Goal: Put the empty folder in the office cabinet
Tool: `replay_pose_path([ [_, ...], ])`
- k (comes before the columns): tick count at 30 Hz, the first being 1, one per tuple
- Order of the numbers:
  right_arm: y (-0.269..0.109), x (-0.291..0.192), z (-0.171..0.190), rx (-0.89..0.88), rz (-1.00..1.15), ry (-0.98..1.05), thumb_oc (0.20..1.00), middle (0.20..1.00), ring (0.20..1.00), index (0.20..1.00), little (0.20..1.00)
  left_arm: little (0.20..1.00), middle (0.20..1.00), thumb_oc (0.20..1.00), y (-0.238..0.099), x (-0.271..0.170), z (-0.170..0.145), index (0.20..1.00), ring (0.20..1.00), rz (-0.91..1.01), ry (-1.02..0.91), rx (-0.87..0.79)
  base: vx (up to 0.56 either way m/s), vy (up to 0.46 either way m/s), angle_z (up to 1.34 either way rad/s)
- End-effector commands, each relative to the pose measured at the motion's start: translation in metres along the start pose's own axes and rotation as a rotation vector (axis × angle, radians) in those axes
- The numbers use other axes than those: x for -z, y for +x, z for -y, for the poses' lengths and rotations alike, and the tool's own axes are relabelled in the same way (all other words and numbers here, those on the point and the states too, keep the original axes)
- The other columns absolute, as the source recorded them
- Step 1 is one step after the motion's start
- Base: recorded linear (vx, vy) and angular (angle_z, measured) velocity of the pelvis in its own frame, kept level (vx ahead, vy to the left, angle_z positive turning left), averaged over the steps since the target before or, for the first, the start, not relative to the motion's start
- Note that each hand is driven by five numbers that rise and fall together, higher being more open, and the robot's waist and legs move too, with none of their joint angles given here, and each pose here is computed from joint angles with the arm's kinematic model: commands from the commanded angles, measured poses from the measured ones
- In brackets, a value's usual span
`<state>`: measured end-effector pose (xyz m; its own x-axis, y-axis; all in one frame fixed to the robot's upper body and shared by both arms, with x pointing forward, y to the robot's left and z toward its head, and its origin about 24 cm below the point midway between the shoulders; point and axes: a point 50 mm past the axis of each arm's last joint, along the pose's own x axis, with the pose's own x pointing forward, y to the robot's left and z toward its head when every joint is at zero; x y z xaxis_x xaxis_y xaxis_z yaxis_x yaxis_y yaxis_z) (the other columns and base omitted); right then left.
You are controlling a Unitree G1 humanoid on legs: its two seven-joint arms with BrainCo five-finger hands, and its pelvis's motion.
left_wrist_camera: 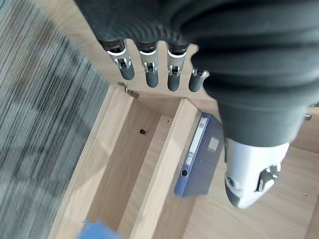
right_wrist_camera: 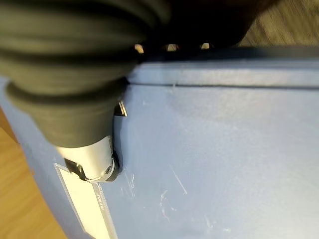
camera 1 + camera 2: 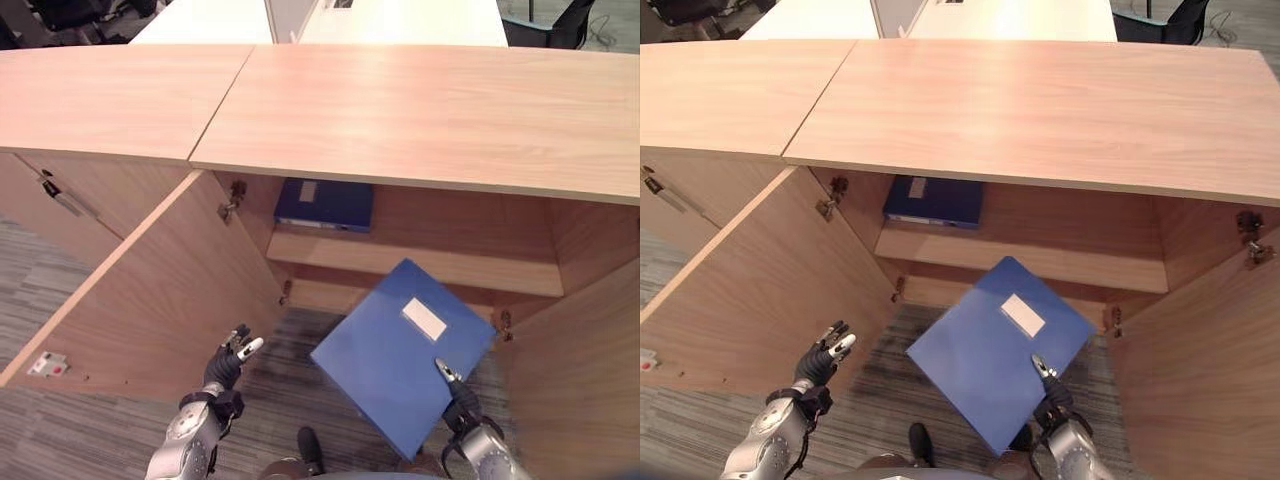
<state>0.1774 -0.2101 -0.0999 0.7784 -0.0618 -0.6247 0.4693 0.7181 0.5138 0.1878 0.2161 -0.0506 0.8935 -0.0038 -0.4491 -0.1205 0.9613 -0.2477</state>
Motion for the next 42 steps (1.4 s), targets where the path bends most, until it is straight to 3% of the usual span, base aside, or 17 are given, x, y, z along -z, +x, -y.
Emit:
replay_pose_path([
  [1,0.005,-0.024,-0.022,-0.099,0.106,-0.014,0.200,0.200,0.200,0.200,0.200,1.000,1.000,1.000,-0.008,-0.015,-0.010,1.000,1.000,0.074,0.073,-0.019,0.06,0.215,-0.16],
  [9,0.009,-0.041,-0.047,-0.173,0.181,0.014,0.200,0.200,0.200,0.200,0.200,1.000,1.000,1.000,-0.016,-0.009,-0.021,1.000,1.000,0.027,0.095,-0.029,0.03,0.094,-0.47],
  [15,0.004,-0.068,-0.051,-0.187,0.304,0.059,0.200,0.200,0.200,0.200,0.200,1.000,1.000,1.000,-0.012,-0.007,-0.013,1.000,1.000,0.033,0.104,-0.010,0.12,-0.109,-0.22],
  [25,0.002,-0.081,-0.048,-0.180,0.335,0.057,0.200,0.200,0.200,0.200,0.200,1.000,1.000,1.000,-0.009,0.003,-0.006,1.000,1.000,0.010,0.018,-0.013,0.11,-0.212,0.11],
  [34,0.000,-0.113,-0.066,-0.224,0.432,-0.008,0.200,0.200,0.200,0.200,0.200,1.000,1.000,1.000,-0.011,0.011,0.003,1.000,1.000,-0.015,-0.022,0.001,0.09,-0.129,0.02],
  [42,0.005,-0.099,-0.079,-0.249,0.394,0.059,0.200,0.200,0.200,0.200,0.200,1.000,1.000,1.000,-0.018,0.018,0.001,1.000,1.000,-0.061,0.068,0.031,0.24,0.196,-0.32],
])
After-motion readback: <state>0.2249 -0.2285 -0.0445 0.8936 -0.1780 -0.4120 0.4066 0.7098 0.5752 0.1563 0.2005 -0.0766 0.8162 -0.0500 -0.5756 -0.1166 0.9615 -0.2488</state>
